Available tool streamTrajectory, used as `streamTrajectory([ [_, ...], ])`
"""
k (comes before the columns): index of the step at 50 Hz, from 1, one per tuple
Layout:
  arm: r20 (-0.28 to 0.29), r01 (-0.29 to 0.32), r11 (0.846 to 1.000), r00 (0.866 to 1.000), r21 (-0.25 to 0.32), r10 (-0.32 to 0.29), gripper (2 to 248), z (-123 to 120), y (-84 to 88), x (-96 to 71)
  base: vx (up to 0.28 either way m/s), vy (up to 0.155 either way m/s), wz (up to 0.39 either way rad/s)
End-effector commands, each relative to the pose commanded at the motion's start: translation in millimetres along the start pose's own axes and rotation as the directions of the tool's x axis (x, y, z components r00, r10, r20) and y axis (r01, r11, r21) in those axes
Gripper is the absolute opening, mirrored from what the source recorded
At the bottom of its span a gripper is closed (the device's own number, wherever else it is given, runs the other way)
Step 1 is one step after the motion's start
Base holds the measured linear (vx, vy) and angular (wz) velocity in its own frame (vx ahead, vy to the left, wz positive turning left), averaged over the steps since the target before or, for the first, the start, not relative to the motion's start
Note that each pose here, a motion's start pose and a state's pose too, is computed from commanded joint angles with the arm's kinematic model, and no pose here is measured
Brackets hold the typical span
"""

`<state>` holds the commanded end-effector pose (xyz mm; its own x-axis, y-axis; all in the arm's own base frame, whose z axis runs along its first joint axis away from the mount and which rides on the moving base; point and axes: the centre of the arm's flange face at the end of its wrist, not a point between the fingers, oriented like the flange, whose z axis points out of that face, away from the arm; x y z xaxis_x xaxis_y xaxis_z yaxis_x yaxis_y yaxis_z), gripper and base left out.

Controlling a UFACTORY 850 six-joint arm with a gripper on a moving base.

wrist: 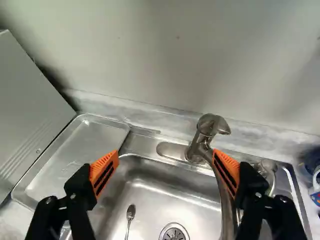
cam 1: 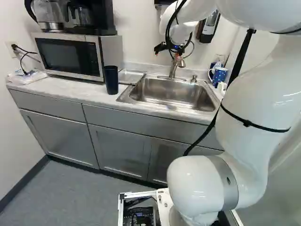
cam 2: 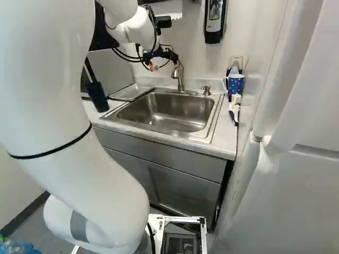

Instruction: Rinse the cup and place it in the tray

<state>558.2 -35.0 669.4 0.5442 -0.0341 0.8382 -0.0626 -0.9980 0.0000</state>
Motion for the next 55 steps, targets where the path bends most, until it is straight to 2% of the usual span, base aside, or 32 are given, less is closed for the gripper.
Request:
streamTrajectory([
  [10,0.021,-0.005,1.0,1.0,-0.008,0.005,247,13.0,5.6,5.9,0.0,0.0,0.0],
  [27,0.012,-0.009,1.0,1.0,-0.014,0.009,247,36.7,9.9,20.1,0.0,0.0,0.0],
  [42,-0.045,-0.006,1.0,0.999,-0.01,0.006,247,53.8,7.4,34.5,0.0,0.0,0.0],
  [55,-0.101,-0.006,1.0,0.995,-0.009,0.005,247,54.8,6.8,40.3,0.0,0.0,0.0],
])
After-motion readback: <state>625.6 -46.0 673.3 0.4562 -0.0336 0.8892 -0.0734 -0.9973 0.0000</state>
